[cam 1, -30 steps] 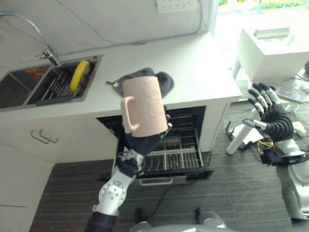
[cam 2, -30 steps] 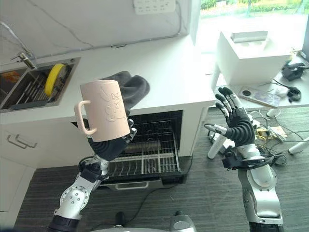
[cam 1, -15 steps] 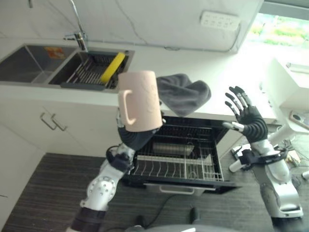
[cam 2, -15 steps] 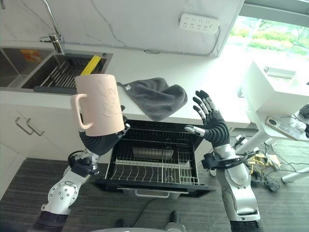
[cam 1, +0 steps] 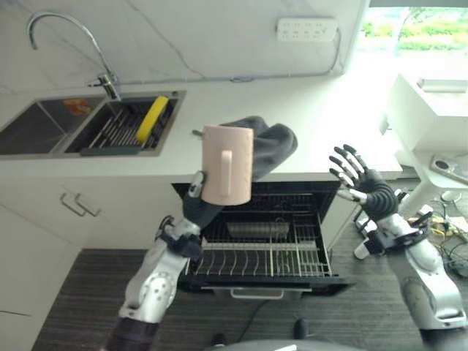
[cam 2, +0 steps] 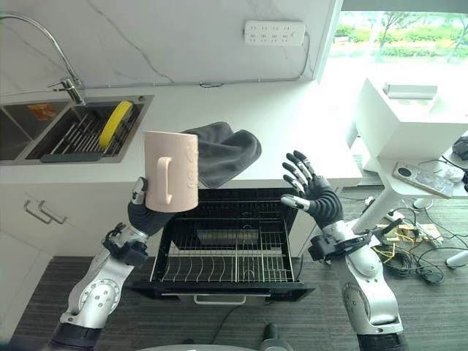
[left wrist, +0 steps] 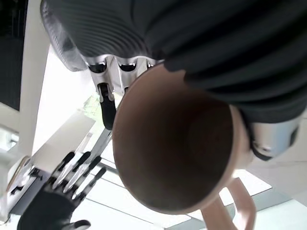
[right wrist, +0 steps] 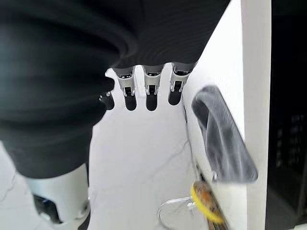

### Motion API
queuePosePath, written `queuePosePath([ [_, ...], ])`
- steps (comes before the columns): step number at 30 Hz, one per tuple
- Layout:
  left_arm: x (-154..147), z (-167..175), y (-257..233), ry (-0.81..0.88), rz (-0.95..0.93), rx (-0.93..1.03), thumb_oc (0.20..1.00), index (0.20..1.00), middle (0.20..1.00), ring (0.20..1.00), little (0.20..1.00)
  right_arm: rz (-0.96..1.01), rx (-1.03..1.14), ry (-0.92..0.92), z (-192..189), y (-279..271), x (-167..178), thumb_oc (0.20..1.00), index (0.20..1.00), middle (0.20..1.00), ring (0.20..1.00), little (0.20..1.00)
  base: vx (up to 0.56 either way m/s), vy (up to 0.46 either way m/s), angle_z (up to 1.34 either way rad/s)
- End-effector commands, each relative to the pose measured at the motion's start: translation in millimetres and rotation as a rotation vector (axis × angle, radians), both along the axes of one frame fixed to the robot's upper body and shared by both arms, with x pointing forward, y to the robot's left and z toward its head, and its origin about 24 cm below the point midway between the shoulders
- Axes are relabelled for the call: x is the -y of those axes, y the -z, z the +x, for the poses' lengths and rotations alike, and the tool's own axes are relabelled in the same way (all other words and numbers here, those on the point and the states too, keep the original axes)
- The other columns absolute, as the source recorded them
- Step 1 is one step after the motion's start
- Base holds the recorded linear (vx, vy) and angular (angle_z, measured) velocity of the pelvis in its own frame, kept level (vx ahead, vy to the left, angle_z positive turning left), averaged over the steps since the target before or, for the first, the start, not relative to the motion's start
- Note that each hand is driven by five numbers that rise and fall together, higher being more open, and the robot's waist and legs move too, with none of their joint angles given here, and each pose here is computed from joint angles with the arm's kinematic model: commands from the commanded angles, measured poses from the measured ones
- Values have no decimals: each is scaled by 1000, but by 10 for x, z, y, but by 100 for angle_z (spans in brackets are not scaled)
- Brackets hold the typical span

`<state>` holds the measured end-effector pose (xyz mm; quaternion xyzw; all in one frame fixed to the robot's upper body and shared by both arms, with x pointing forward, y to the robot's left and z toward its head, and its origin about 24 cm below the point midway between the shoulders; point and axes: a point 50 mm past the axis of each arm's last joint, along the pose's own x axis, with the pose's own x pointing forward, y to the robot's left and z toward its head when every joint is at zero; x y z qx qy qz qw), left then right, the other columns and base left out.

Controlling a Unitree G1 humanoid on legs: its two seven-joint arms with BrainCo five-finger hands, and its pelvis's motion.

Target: Place the dishes in the dishwasher.

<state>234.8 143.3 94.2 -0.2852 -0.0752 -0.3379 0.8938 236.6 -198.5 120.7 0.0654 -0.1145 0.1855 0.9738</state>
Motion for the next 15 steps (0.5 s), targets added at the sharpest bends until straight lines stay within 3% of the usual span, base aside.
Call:
queuePosePath([
  [1, 23, 113, -183, 75, 74, 146, 200, 200, 200, 200, 200, 105, 98, -118, 101, -224, -84, 1000, 1000, 1000, 1000, 1000, 0, 0, 0],
  [8, 15, 121, -64, 135, 97, 109, 200, 200, 200, 200, 200, 114, 71, -283, 97, -224, -189, 1000, 1000, 1000, 1000, 1000, 0, 0, 0],
  [15, 210, 59, 55, 325, 37, 53, 200, 200, 200, 200, 200, 109, 40, -396, 138, -205, -321, 1000, 1000, 1000, 1000, 1000, 0, 0, 0],
])
